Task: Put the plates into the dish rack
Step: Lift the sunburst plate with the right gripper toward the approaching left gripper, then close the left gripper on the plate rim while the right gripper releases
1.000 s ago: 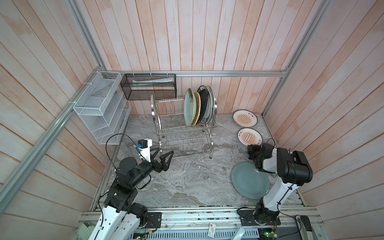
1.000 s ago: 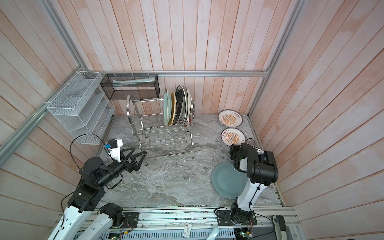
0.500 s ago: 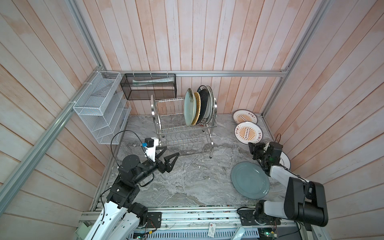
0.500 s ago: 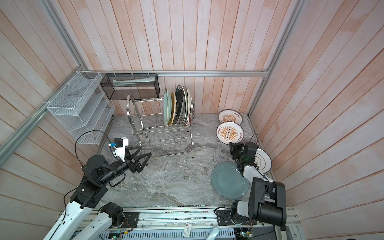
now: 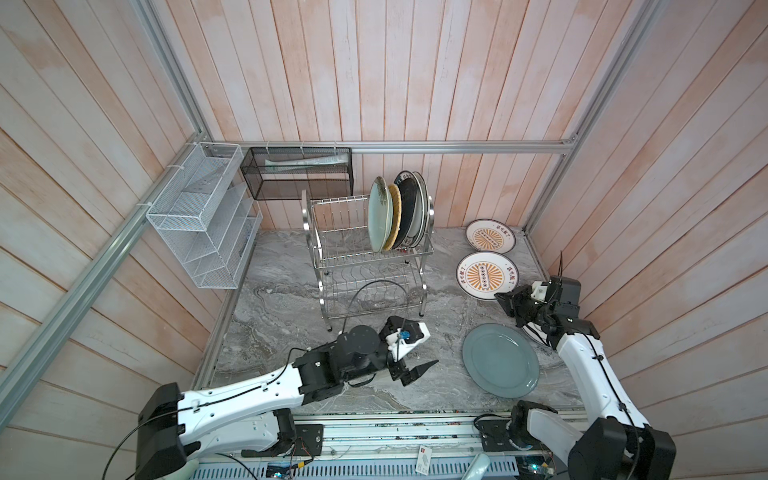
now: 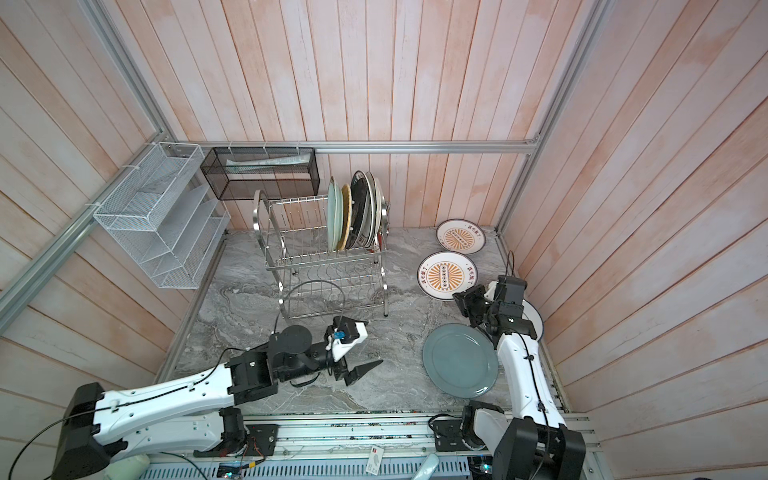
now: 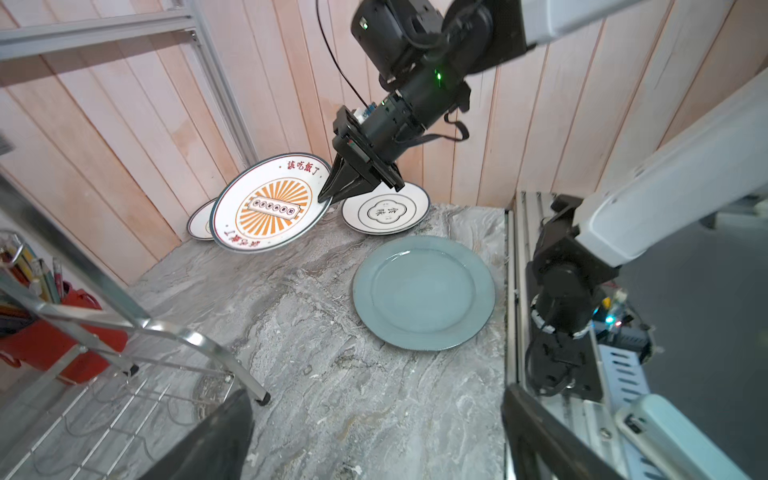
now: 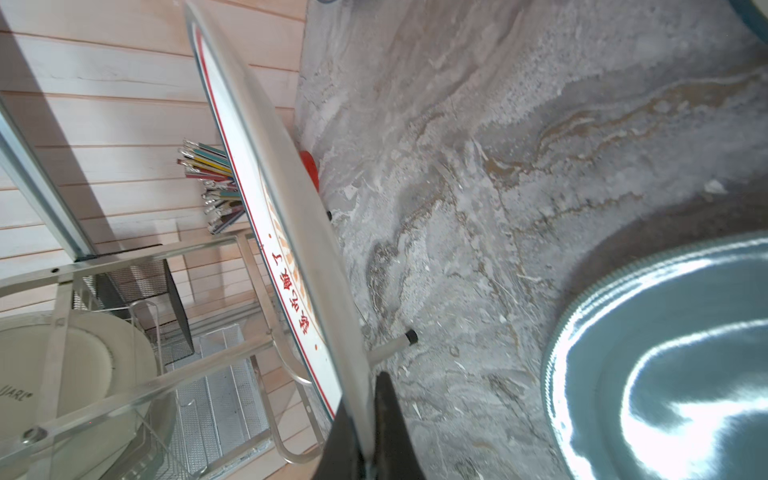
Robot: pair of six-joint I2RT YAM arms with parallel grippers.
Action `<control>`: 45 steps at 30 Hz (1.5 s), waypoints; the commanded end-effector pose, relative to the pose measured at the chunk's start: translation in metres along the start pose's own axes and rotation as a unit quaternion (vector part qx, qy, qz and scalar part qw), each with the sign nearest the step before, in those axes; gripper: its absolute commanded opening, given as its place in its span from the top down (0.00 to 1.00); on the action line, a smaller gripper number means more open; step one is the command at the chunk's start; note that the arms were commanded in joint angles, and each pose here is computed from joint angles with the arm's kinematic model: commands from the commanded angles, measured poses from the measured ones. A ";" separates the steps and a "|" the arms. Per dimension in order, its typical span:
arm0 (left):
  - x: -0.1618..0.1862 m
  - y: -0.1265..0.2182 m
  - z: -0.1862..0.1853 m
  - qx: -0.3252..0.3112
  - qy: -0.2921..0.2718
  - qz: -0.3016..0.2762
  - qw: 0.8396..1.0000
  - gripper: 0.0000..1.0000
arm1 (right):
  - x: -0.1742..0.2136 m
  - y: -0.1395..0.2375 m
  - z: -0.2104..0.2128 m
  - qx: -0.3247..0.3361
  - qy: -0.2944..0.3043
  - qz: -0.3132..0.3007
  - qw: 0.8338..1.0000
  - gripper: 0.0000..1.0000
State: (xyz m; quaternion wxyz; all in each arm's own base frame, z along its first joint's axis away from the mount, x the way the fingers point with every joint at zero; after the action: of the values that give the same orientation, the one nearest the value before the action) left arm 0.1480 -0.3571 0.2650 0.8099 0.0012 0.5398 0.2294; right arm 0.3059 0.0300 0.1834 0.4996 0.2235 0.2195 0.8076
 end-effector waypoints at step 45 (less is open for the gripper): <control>0.008 -0.158 0.052 -0.150 -0.252 0.060 0.954 1.00 | 0.047 0.041 0.052 -0.046 0.109 0.018 0.993 0.32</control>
State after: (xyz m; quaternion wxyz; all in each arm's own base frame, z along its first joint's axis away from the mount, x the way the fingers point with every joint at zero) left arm 0.2670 -0.4954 0.1878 0.9032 0.0364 0.2328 0.3588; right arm 0.2686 0.0664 0.2160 0.4430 0.1933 0.2534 0.8380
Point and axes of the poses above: each gripper's point midway between its finger pads, its own y axis back along the fingers, its own z axis along the line the jaws close on, x = y × z, the point moved 1 cm from there along y, back along the fingers, and after that the axes turned 13 degrees about -y, right-handed, at the moved point
